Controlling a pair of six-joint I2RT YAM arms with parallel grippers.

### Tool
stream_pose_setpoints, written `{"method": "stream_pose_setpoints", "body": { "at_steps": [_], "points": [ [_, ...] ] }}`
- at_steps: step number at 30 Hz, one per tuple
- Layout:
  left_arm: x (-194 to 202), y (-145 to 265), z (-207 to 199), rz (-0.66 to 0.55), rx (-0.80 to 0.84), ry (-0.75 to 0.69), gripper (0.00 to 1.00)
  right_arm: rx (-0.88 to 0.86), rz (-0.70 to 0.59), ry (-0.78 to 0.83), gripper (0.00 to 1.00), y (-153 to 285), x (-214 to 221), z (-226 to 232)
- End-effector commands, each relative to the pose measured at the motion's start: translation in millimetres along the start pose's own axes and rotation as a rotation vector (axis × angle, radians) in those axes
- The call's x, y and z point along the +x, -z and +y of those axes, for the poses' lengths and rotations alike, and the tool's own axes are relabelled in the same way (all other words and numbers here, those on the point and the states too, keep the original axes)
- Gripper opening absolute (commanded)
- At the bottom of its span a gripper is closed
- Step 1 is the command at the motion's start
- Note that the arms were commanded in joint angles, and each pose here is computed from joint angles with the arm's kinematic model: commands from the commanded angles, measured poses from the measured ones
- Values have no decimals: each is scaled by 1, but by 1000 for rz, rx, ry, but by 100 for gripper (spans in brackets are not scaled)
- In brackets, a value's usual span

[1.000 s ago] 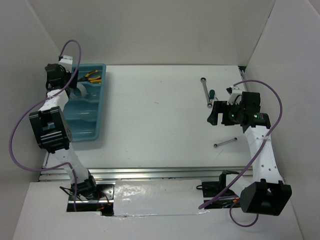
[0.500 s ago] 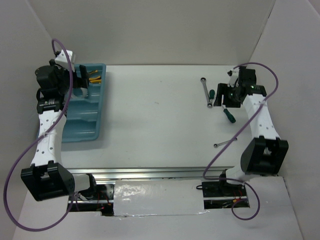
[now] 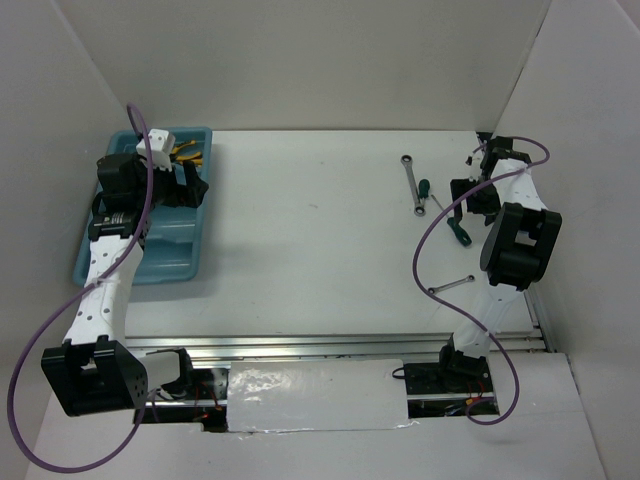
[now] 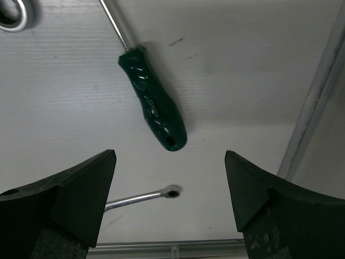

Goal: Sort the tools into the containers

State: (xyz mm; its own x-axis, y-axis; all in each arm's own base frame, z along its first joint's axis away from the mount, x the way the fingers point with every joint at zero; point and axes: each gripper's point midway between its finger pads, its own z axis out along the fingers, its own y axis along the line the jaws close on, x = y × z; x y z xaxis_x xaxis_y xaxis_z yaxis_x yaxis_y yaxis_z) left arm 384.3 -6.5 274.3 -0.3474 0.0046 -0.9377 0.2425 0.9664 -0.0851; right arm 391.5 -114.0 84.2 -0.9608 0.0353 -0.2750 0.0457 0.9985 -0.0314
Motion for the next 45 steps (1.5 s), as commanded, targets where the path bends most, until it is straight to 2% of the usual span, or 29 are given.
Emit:
{"method": "stream_pose_setpoints", "body": {
  "at_steps": [1,5,12,18,22,25,32,37,43,45],
  "points": [
    [3,4,-21,-4,70,25,99,95,4,112,91,11,-8,-18],
    [10,3,-25,23,77,28,99,99,75,142,90,-12,-5,-24],
    [10,7,-21,12,43,8,99,57,104,202,88,-29,-9,-19],
    [12,6,-21,16,44,10,99,35,122,241,78,-40,-10,-12],
    [15,3,-20,26,43,19,99,33,131,269,66,-45,-15,-5],
    [14,4,-21,22,46,18,99,27,145,276,61,-49,-17,0],
    [15,2,-22,26,52,24,99,-5,179,300,57,-55,-19,6],
    [17,0,-22,34,57,32,99,-10,204,340,47,-58,-17,8],
    [16,-2,-22,39,63,42,99,-39,234,363,41,-62,-13,9],
    [18,-3,-22,46,62,45,99,-36,245,353,26,-64,-10,7]
  ]
}}
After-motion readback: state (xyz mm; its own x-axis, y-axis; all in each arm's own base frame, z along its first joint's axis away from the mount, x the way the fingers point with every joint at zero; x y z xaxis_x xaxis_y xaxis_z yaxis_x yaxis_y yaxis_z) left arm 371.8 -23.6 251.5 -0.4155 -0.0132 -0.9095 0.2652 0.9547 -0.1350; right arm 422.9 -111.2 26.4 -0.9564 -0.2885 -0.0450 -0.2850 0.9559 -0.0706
